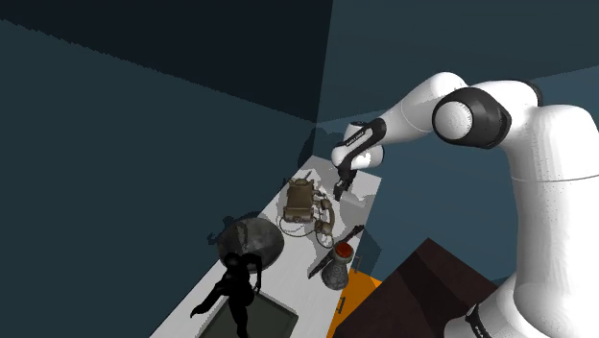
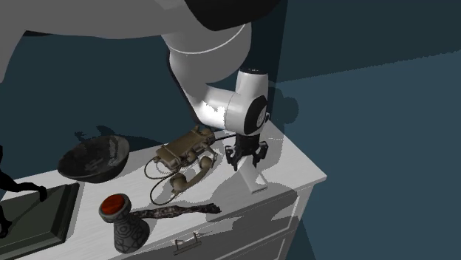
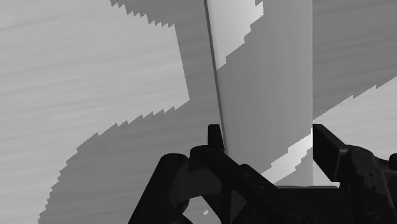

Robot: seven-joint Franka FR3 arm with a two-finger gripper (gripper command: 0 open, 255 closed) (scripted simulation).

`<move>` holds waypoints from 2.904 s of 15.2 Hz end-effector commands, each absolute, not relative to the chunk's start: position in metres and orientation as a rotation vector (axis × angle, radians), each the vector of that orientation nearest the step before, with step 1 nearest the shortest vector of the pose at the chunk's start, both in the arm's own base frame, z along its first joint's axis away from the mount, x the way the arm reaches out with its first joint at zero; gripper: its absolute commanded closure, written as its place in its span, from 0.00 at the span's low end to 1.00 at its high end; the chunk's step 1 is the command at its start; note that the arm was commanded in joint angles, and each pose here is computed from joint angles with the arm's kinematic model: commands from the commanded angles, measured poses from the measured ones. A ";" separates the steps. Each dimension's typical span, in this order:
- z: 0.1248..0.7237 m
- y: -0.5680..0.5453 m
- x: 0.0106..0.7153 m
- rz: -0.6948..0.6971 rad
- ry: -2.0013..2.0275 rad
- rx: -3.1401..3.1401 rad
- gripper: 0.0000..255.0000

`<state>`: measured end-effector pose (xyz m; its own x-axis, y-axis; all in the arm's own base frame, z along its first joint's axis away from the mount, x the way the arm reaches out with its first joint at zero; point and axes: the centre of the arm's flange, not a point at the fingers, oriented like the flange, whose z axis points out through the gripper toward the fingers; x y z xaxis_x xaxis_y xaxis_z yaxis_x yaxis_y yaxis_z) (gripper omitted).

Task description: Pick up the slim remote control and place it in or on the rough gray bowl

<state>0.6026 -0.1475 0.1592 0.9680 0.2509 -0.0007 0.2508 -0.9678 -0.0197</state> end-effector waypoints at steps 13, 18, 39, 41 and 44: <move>0.230 -0.148 0.603 0.006 -0.394 -3.097 1.00; 0.257 -0.148 0.603 0.006 -0.394 -3.097 1.00; 0.329 -0.056 0.593 0.006 -0.394 -3.097 1.00; 0.329 -0.030 0.591 0.006 -0.394 -3.097 1.00; 0.329 0.009 0.587 0.006 -0.394 -3.097 1.00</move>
